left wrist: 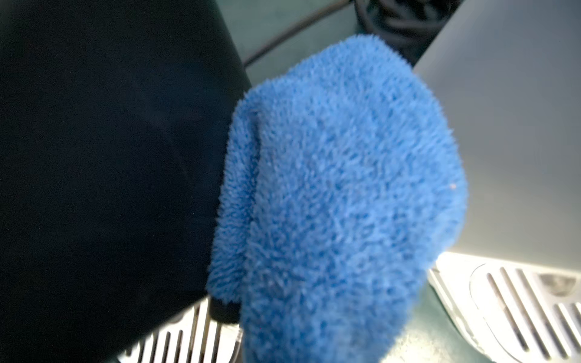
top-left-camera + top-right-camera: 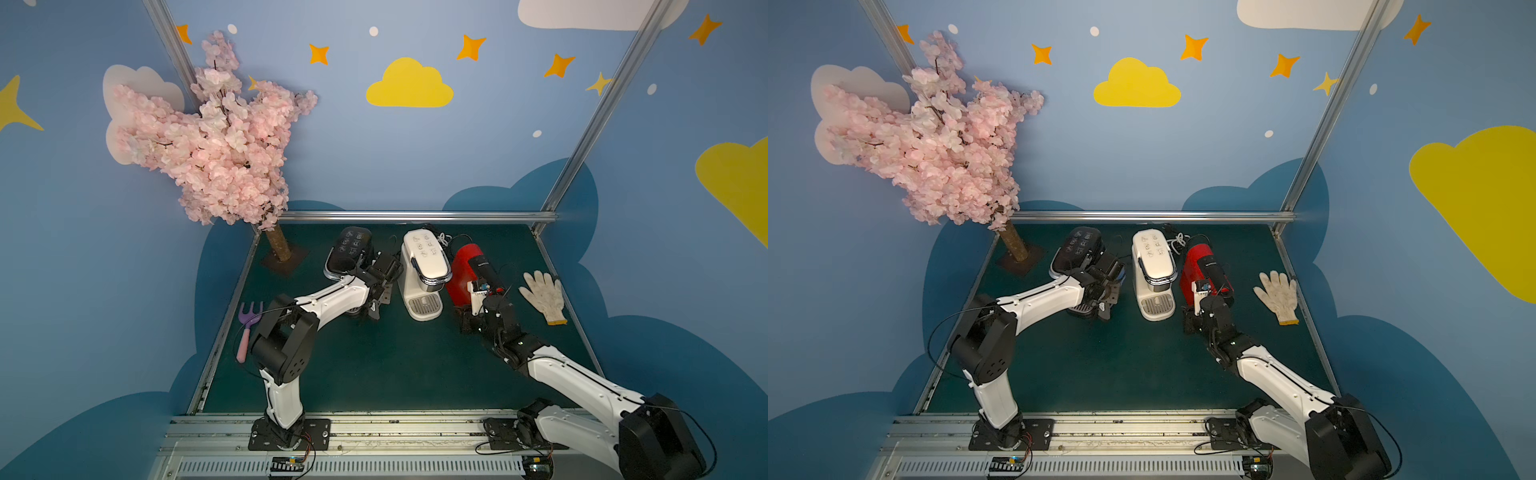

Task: Wipe the surface of a coffee machine
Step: Wipe the dirt from the surface of the coffee machine.

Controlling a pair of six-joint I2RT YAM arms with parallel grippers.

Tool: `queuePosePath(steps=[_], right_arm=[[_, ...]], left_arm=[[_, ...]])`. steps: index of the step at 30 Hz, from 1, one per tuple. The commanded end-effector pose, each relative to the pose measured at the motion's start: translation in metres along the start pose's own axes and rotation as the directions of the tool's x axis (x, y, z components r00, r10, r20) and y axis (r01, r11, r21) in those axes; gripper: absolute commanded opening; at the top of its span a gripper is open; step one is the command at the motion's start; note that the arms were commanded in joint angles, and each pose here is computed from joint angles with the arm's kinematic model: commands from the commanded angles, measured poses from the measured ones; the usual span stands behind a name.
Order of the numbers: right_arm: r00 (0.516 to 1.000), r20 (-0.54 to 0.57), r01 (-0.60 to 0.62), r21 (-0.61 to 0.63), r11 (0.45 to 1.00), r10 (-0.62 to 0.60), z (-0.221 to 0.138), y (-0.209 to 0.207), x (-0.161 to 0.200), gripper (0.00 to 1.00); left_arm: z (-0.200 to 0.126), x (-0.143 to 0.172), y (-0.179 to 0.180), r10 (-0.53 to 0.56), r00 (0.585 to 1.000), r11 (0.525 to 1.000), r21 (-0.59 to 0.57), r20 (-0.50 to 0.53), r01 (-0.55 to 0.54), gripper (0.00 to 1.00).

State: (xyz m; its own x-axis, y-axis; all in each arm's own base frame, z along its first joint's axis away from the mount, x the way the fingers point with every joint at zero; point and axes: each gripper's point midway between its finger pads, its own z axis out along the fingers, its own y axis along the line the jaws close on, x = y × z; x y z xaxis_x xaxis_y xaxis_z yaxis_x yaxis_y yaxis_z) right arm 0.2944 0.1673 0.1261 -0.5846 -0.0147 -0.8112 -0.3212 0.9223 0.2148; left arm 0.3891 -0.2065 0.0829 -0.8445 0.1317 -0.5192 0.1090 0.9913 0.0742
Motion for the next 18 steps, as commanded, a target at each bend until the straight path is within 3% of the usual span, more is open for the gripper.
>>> queuePosePath(steps=[1, 11, 15, 18], right_arm=[[1.0, 0.024, -0.005, -0.009, 1.0, 0.005, -0.001, 0.005, -0.012, 0.34], [1.0, 0.026, -0.007, -0.017, 1.0, 0.007, -0.001, 0.007, -0.013, 0.34], [1.0, 0.026, -0.008, -0.02, 1.0, 0.008, -0.001, 0.007, -0.014, 0.34], [1.0, 0.022, -0.008, -0.022, 1.0, 0.008, 0.001, 0.008, -0.013, 0.34]], left_arm=[[-0.022, -0.005, -0.008, -0.017, 1.0, 0.999, 0.049, 0.01, 0.016, 0.03], [-0.097, -0.073, -0.006, 0.018, 0.972, 0.997, 0.066, 0.234, -0.034, 0.03], [-0.101, -0.095, 0.003, 0.049, 0.957, 0.999, -0.001, 0.287, -0.051, 0.03], [-0.086, -0.1, 0.006, 0.05, 0.959, 0.999, -0.015, 0.28, -0.048, 0.03]])
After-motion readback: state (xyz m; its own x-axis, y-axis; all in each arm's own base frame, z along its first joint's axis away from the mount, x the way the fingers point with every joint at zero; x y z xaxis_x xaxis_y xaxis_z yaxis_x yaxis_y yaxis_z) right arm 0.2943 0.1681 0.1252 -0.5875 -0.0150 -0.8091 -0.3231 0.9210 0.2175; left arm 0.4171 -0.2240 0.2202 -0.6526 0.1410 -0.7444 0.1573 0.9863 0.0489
